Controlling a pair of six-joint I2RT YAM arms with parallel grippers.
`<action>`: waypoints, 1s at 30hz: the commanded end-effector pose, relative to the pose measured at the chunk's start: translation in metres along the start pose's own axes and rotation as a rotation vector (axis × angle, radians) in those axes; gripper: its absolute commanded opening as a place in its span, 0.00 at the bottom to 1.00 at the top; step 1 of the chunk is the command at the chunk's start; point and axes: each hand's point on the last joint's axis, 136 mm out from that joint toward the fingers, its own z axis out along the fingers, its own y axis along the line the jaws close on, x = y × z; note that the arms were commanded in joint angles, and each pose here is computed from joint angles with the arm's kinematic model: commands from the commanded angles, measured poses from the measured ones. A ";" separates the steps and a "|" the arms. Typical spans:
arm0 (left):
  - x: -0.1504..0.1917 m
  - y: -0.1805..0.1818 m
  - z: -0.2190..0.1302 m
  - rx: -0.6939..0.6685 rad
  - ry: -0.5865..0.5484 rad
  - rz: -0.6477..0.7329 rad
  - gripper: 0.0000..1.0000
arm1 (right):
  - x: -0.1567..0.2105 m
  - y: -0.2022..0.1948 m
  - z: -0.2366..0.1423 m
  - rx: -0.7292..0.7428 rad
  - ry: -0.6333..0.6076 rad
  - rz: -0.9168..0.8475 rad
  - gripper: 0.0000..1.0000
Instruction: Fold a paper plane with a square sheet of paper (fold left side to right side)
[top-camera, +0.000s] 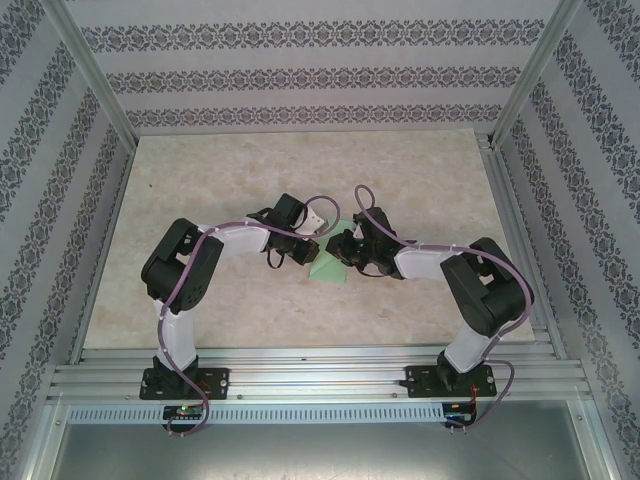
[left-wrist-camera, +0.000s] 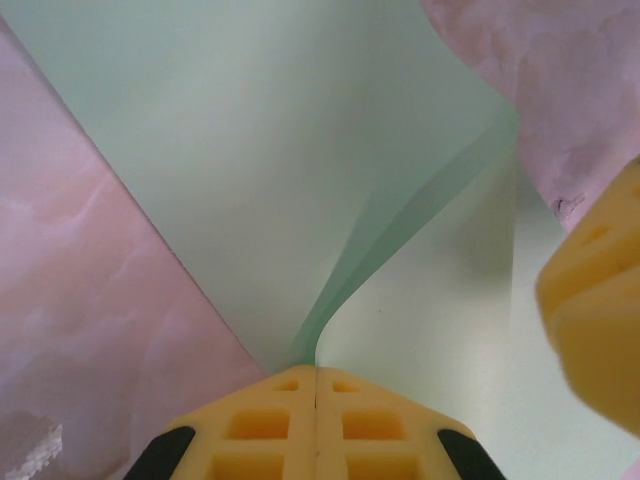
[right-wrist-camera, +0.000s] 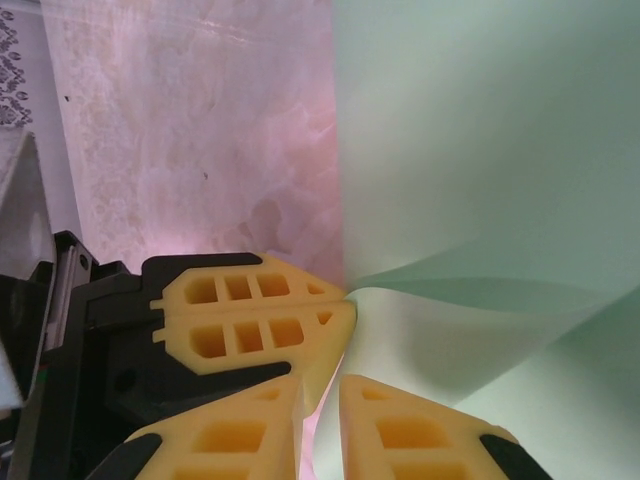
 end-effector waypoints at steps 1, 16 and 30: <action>-0.017 0.001 -0.010 -0.001 -0.061 0.007 0.02 | -0.007 0.011 0.009 -0.022 -0.017 -0.002 0.18; -0.023 -0.004 -0.011 0.024 -0.076 0.012 0.02 | -0.009 0.006 0.016 -0.006 -0.024 0.002 0.17; -0.024 -0.006 -0.006 0.028 -0.066 0.017 0.02 | -0.008 -0.002 0.023 0.021 -0.009 0.013 0.17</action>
